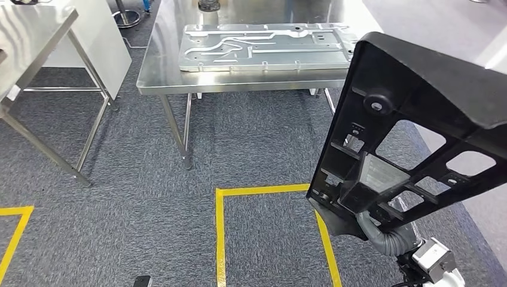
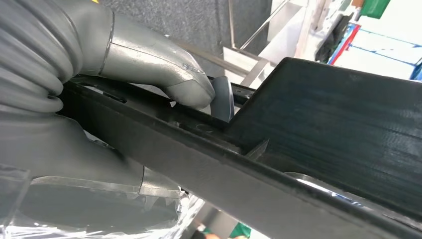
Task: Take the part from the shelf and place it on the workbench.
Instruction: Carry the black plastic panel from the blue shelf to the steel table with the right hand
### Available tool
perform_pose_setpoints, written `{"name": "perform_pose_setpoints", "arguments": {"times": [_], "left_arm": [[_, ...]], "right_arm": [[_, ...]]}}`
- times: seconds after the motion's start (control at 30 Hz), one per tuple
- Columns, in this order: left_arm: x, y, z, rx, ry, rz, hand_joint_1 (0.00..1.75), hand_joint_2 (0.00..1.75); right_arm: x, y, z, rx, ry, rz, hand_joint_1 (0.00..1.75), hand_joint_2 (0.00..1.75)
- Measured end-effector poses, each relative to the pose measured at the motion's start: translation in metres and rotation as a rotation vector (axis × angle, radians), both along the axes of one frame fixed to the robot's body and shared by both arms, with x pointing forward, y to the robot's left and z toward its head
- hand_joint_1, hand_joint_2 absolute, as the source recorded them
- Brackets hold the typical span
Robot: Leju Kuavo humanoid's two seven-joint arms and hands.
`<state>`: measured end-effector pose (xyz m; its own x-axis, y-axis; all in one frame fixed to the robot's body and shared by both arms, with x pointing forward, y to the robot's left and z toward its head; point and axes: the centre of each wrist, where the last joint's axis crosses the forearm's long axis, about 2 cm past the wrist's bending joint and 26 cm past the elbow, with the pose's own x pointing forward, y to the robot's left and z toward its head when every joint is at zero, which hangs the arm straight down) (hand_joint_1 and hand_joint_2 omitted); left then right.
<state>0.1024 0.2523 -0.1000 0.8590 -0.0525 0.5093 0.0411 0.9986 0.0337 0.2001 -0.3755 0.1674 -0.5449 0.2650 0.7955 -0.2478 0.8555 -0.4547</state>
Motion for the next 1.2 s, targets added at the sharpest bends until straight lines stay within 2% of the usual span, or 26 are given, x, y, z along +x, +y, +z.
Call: {"name": "perform_pose_setpoints", "arguments": {"times": [0.47,0.77,1.03,1.2], "left_arm": [[0.003,-0.001,0.001,-0.016,-0.001,-0.005,0.00,1.75],[0.003,0.001,0.001,-0.013,0.009,-0.007,0.00,1.75],[0.002,0.000,0.000,-0.012,0.008,-0.003,0.00,1.75],[0.002,-0.002,0.001,-0.016,0.008,-0.007,0.00,1.75]], "right_arm": [[0.014,-0.002,0.008,-0.015,-0.010,-0.009,1.75,1.75],[0.026,-0.013,0.015,-0.032,-0.003,0.001,1.75,1.75],[0.057,-0.037,0.034,-0.083,-0.014,-0.013,1.75,1.75],[0.077,-0.055,0.056,-0.125,-0.033,-0.042,1.75,1.75]]}}
